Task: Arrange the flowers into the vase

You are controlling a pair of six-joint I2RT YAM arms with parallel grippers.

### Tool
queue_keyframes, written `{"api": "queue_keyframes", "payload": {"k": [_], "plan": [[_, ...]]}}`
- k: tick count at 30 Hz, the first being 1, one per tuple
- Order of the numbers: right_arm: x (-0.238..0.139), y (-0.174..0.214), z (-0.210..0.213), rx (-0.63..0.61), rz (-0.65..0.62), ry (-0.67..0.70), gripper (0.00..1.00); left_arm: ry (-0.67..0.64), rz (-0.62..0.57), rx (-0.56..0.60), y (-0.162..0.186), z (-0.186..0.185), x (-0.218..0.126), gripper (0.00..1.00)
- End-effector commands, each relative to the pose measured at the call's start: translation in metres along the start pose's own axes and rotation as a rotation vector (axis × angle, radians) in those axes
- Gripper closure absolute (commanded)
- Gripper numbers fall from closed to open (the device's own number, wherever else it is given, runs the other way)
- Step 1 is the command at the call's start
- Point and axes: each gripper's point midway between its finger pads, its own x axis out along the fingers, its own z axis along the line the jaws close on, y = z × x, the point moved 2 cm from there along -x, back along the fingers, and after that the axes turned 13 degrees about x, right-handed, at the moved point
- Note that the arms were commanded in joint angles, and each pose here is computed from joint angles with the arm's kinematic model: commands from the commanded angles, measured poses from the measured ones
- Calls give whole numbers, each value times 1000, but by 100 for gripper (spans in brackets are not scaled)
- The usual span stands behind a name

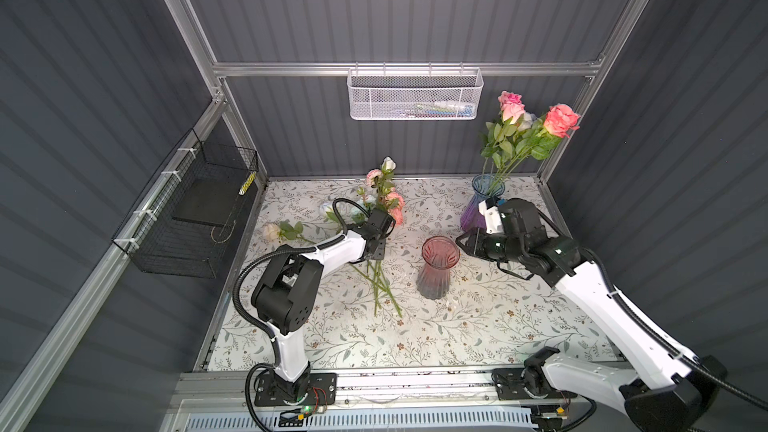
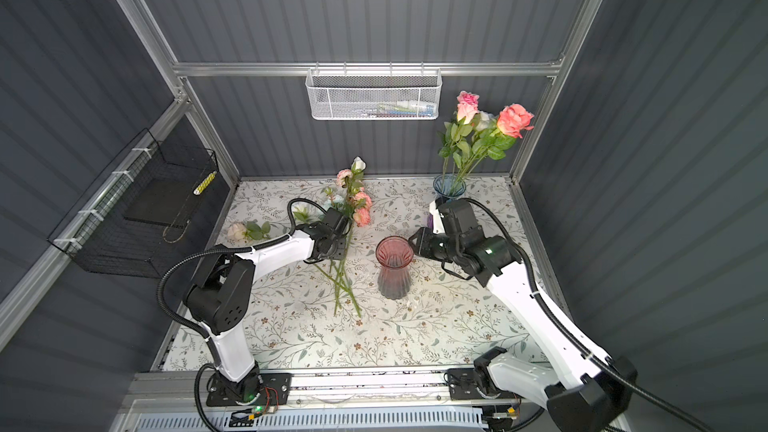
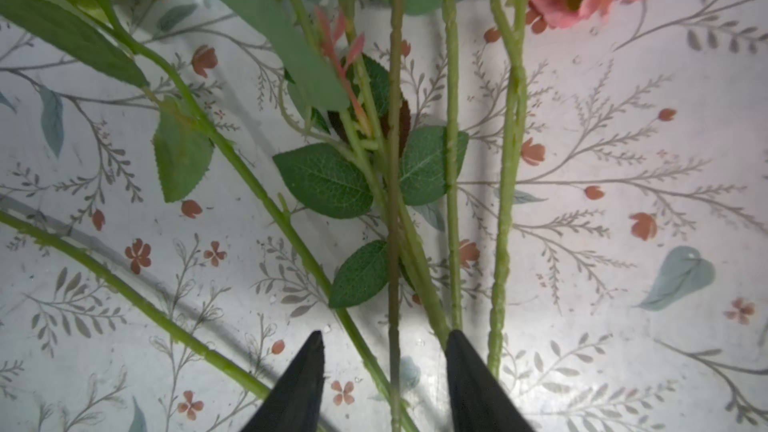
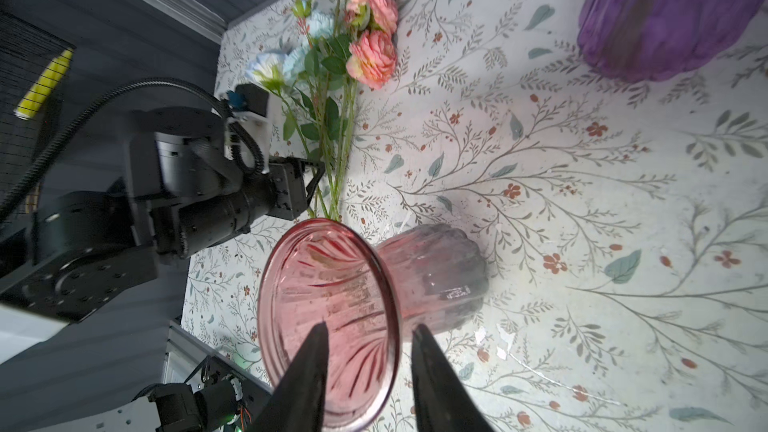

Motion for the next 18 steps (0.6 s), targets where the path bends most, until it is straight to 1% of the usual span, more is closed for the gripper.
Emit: {"api": "queue_keyframes", "payload": {"k": [1,3,6,9,16,17,18], "plan": [[-18,-2,-8,-31,-74,24,64,-25,25,43,-4,6,1,64],[-27,-1,-12,-32,-98,24,64,-36,42,48,-2,8,5,72],[-40,2,-19,-28,-137,25,64,-33,44,46,-3,8,9,75],[-51,4,-25,-29,-166,34,64,-17,63,49,0,5,16,77],[-62,4,-32,-38,-200,55,63,26,67,37,2,0,23,77],[-62,4,-31,-38,-204,56,63,34,71,38,3,-1,25,77],[-62,4,-32,-39,-203,56,64,37,75,36,4,-1,26,80]]}}
